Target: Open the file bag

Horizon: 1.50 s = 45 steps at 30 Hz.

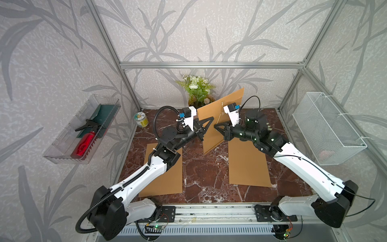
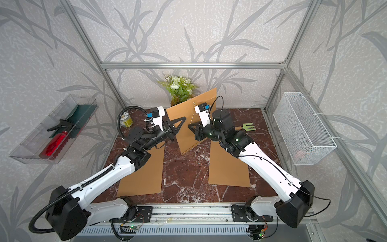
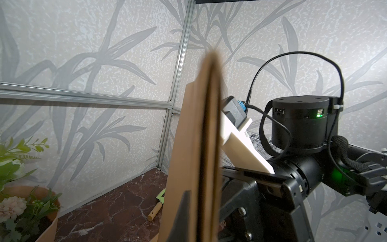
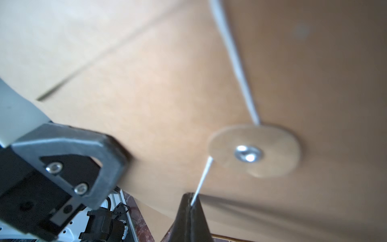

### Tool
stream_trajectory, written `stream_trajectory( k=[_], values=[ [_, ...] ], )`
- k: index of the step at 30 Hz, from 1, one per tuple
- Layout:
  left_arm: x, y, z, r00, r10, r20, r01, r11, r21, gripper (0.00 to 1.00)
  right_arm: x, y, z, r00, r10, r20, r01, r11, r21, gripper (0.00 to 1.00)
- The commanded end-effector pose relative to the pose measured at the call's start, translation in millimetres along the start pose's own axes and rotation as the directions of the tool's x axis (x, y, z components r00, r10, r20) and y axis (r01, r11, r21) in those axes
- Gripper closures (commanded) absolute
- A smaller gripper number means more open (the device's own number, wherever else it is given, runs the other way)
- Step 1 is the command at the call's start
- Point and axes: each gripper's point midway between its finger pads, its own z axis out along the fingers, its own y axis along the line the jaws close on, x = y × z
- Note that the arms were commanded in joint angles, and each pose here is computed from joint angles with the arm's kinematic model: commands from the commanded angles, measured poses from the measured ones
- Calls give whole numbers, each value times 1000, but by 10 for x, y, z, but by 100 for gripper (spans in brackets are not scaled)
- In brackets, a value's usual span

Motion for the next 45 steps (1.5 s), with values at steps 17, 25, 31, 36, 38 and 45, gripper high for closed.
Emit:
stream_trajectory(
  k=[17,25,31,36,38,45],
  values=[
    [-78,-116,-175,1000,7,-2,-7,1000,15,100,-121,-523,-344,996,47,71,-57,988,145,100],
    [10,-98,-224,1000,6,-28,-6,1000,3,100,-276,-503,-435,996,15,87,-29,987,161,100],
    [105,-83,-235,999,-4,-53,5,1000,3,100,-387,-456,-514,994,-10,104,-8,986,169,100],
    [172,-63,-236,998,-10,-69,10,1000,2,100,-482,-398,-568,992,-24,121,4,986,164,100],
    [196,-59,-235,997,-14,-75,14,1000,3,100,-511,-381,-585,992,-27,126,6,987,163,100],
    [264,-37,-223,996,-22,-87,23,1000,4,100,-589,-323,-614,990,-34,140,13,989,148,100]
  ],
)
